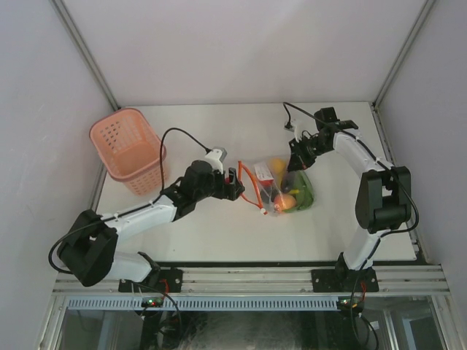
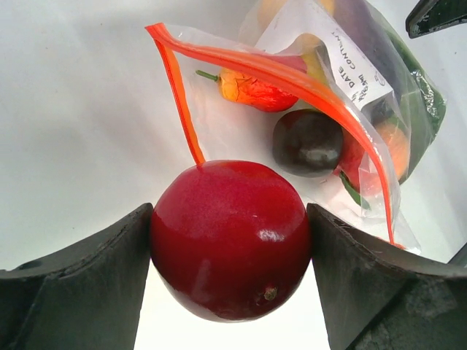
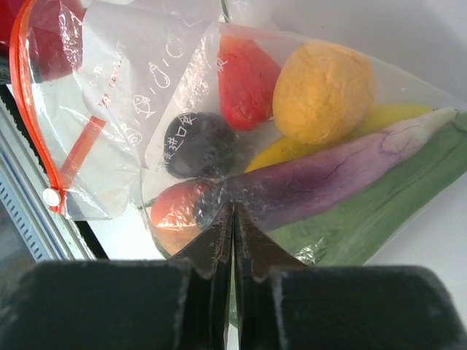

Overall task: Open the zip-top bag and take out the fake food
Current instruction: Place the fake fruit in the bin.

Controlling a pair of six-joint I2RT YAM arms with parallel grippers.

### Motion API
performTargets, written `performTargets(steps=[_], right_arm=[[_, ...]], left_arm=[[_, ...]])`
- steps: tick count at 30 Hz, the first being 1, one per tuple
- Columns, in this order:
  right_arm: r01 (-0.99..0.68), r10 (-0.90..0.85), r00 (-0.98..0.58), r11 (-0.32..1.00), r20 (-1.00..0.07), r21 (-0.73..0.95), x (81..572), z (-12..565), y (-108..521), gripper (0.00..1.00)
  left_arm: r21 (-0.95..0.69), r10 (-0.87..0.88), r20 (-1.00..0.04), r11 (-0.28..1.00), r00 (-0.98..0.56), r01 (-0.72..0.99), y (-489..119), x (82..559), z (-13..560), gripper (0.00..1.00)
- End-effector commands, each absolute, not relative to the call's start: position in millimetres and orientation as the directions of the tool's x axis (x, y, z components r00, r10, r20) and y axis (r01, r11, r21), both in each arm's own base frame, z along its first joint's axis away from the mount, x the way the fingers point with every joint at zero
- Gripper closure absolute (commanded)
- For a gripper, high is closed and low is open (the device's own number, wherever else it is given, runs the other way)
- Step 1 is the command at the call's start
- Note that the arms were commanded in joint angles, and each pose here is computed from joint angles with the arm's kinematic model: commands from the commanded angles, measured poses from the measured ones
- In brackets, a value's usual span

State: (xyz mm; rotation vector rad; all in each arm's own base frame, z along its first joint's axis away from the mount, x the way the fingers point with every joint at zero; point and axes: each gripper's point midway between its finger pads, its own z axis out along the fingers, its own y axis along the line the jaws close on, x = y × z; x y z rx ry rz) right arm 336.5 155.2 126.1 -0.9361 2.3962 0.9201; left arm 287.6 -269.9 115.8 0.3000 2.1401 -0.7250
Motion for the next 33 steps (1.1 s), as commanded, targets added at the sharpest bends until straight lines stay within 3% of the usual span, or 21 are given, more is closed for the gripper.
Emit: performTargets(steps=[1,17,33], right_arm=[[-0.761,-0.421,-0.619,0.530,-0.663,0.373,345.2,159.0,159.9,1.00],[-0.770,-0.417,-0.606,0.519,-0.677,0.371,343.9,163.8,161.2,1.00],[-0.771,-0.419,-0.607,0.516,-0.675,0.373,343.8,162.4,161.7,1.00]], left_arm=[[-0.355,-0.050,-0.838,0.807,-0.544,0.473,-266.1,298.9,160.5,0.69],[-0.295,-0.085,-0.881,0.868,-0.466,0.400,-206.0,308.2,207.6,0.68],[-0.461,-0.352,-0.866,0.837,-0.355,0.294,-140.7,339.6,255.0,0.72]])
